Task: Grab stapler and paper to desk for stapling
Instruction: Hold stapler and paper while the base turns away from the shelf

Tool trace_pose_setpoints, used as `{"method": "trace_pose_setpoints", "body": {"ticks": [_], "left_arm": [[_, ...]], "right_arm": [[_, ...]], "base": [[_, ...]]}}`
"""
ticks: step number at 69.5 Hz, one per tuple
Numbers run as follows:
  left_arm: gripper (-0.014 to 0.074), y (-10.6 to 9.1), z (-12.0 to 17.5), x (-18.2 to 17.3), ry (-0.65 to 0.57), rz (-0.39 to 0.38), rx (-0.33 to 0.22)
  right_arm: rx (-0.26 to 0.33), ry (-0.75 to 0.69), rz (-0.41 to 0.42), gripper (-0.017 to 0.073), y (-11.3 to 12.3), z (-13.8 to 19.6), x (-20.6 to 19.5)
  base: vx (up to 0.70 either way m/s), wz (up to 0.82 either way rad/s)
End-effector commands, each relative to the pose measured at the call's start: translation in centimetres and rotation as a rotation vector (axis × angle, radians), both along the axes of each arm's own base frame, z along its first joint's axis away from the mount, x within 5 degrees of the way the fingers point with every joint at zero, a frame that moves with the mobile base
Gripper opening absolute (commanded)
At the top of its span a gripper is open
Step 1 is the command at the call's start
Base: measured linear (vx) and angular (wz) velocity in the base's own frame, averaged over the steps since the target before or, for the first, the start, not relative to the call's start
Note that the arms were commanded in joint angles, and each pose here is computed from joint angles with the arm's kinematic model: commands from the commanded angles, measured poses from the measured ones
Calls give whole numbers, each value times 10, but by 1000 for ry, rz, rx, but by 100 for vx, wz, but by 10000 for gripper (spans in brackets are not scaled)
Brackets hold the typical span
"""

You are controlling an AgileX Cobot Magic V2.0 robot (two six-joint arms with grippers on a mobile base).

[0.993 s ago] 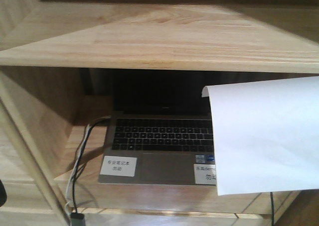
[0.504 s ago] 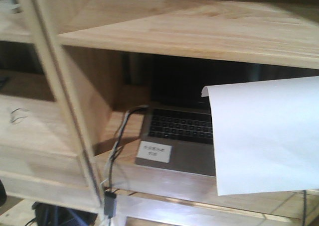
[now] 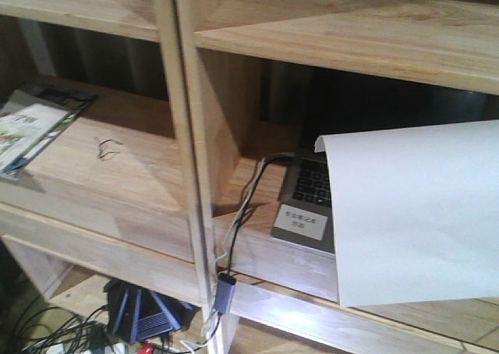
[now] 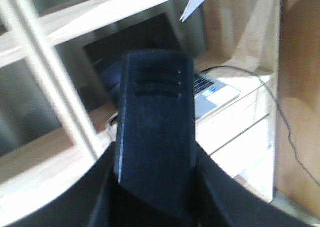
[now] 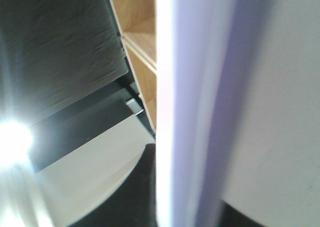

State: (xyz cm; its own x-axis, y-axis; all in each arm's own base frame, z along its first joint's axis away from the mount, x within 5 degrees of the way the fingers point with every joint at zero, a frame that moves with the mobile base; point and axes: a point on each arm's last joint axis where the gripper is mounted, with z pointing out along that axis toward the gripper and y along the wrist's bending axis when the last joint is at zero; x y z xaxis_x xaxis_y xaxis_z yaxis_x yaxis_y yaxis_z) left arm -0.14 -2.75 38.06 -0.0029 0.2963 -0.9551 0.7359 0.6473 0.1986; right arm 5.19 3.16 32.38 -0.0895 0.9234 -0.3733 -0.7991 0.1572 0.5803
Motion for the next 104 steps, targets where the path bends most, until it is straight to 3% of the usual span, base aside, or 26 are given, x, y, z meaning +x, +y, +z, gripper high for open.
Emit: {"method": "trace_pose_setpoints", "body": {"ticks": [1,104], "left_arm": [[-6,-1,16,2,-71,9,-95],[-6,-1,16,2,-71,9,-95]], "right_arm": [[11,-61,3,-6,0,10,-3],[10,-60,3,-6,0,10,-3]], "base": [[-6,23],[-8,32]]}}
